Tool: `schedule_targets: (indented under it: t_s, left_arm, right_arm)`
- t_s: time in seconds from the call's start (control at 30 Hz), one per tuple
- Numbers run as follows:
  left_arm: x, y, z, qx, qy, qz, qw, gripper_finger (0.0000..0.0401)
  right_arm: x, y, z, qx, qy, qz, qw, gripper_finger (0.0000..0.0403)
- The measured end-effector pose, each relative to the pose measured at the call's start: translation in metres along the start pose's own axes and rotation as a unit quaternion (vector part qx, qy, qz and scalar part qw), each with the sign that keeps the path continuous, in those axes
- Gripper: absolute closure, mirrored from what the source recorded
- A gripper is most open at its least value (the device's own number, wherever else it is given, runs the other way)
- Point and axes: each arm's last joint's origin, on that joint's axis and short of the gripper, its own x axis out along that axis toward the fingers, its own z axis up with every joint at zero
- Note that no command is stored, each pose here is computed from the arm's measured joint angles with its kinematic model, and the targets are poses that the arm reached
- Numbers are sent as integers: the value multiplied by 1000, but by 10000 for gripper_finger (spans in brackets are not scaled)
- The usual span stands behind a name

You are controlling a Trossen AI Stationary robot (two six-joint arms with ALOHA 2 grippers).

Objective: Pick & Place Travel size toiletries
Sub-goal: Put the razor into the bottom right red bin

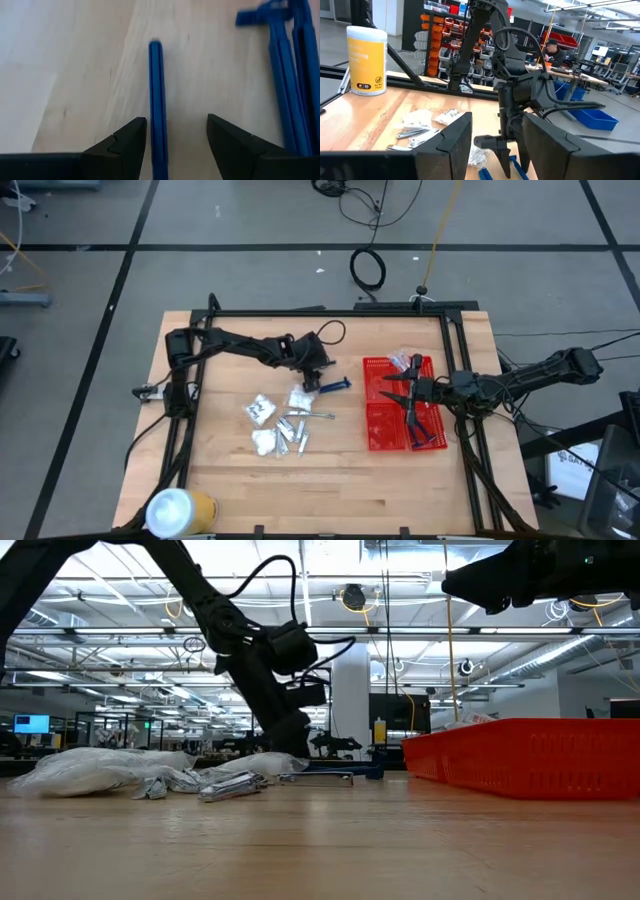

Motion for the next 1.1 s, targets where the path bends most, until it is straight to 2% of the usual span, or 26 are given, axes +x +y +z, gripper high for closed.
schedule_targets:
  t_s: [0.13,0.37,0.4,0.6,0.73,0.87,0.97,1.1]
  left_arm:
    - [3,-1,-3,0,9,-4,1000,229]
    - [4,3,-5,-14,12,-27,999,372]
    - [4,5,-6,-16,13,-26,999,383]
    - [-4,7,-2,-6,7,-5,1000,380]
    - [-25,9,4,7,-11,4,1000,390]
    - [-64,10,29,27,-110,11,993,387]
    - [-85,9,37,48,-186,-20,981,391]
    - [-101,5,43,73,-302,-64,948,390]
  right_arm:
    - [0,0,0,0,0,0,1000,238]
    - [0,0,0,0,1,0,1000,238]
    - [0,0,0,0,2,0,1000,238]
    - [0,0,-3,15,14,2,1000,238]
    - [0,1,-5,18,25,-1,1000,238]
    - [0,-1,-6,17,33,-30,999,238]
    - [0,-2,-6,16,36,-39,998,238]
    - [0,-2,-7,14,39,-40,998,238]
